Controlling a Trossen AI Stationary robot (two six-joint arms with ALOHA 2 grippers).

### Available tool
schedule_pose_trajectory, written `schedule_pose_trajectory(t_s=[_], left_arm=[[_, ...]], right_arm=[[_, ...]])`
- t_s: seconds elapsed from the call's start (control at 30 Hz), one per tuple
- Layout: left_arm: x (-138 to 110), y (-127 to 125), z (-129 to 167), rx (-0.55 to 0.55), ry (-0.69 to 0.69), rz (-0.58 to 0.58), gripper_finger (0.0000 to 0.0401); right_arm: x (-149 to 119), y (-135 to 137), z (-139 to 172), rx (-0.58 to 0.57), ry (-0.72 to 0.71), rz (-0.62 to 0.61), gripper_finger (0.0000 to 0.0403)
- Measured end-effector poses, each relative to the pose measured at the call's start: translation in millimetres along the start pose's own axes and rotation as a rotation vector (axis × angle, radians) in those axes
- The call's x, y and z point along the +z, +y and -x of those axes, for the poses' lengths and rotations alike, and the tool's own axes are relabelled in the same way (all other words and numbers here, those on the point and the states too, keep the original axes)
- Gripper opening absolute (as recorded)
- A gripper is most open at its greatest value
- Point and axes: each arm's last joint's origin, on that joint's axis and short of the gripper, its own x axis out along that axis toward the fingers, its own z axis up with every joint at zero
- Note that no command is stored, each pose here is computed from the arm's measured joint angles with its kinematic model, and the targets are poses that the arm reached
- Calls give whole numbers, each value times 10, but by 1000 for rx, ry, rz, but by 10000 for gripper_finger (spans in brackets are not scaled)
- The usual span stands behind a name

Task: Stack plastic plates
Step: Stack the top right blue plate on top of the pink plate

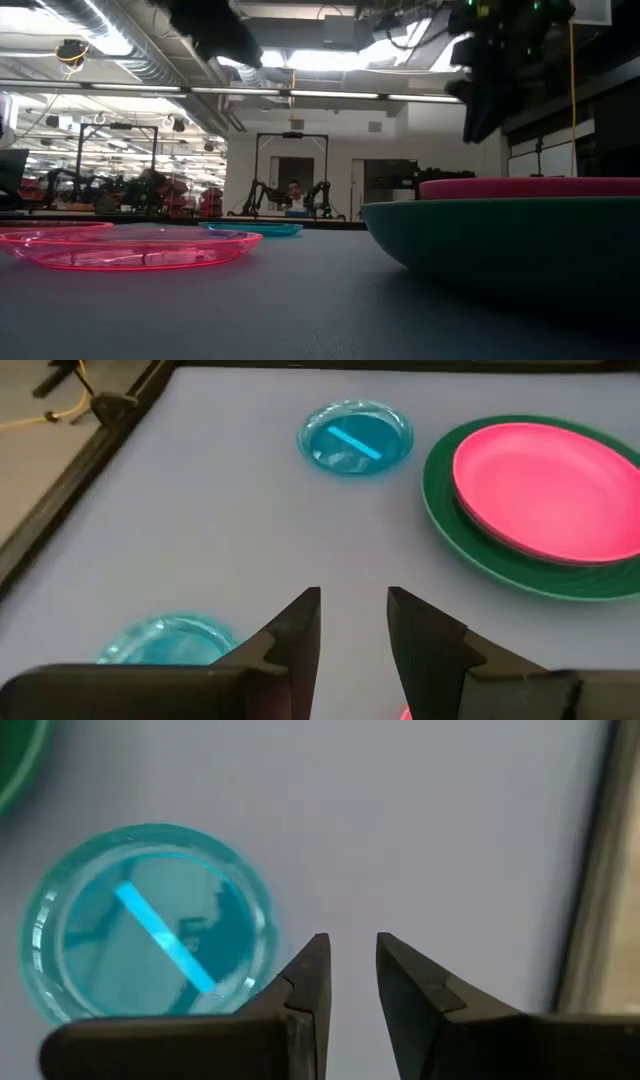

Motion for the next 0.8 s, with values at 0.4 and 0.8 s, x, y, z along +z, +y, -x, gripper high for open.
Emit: schedule_pose_trajectory(t_s=[0.4, 0.8], left_arm=[[-549, -7, -223, -124, -7, 23, 111], [-587, 57, -259, -103, -10, 38, 111]], right_arm=[[-426, -3, -379, 66, 9, -128, 74], [-645, 141, -626, 136, -13, -161, 74]])
